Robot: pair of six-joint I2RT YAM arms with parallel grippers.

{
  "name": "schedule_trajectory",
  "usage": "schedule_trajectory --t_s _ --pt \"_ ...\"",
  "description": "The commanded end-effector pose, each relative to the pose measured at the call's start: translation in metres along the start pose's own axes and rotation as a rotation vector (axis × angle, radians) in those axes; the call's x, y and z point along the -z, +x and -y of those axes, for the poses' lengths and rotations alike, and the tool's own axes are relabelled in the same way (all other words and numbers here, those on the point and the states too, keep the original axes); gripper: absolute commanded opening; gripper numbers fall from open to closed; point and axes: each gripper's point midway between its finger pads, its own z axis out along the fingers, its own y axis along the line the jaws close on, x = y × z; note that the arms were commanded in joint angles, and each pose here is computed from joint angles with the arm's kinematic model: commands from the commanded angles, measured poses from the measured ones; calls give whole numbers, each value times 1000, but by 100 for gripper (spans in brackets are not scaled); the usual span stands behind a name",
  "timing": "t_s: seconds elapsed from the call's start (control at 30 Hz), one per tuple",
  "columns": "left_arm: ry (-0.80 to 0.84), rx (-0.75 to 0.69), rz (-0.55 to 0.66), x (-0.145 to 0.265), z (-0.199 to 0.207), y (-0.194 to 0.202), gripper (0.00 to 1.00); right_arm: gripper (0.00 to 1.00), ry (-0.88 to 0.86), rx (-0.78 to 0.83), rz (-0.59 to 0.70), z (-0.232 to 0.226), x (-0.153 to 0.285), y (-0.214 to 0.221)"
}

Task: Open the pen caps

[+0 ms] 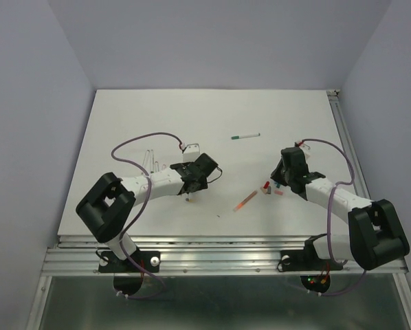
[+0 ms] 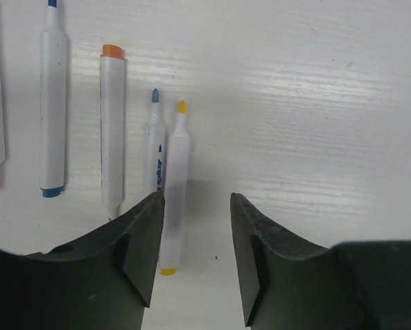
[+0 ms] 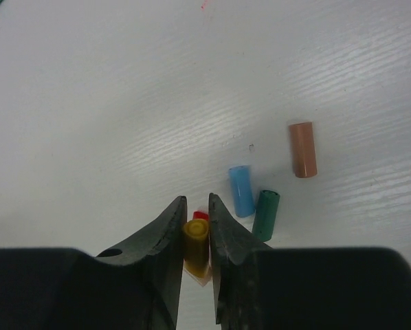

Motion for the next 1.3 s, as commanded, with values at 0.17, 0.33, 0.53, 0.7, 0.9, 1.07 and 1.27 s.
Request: schedule_trajectory --t_s 0.17,0.33,0.53,0.7,0.9,1.07,1.27 --pt "26 -21 40 10 10 -22 68 29 69 6 4 16 -2 5" --pt "128 -37 64 24 23 -31 73 37 70 2 -3 16 1 5" --pt "311 -62 122 49 43 -44 99 87 5 14 22 1 15 -9" --pt "364 -26 176 66 51 -63 99 100 -111 15 90 -26 31 -35" --pt "407 -10 204 76 44 -61 99 100 -437 455 114 -96 47 -61" --pt "415 -4 191 76 32 -47 99 100 -570 869 79 -139 19 -77" --pt "434 -2 208 83 23 -43 99 100 -451 1137 -60 -147 -43 -103"
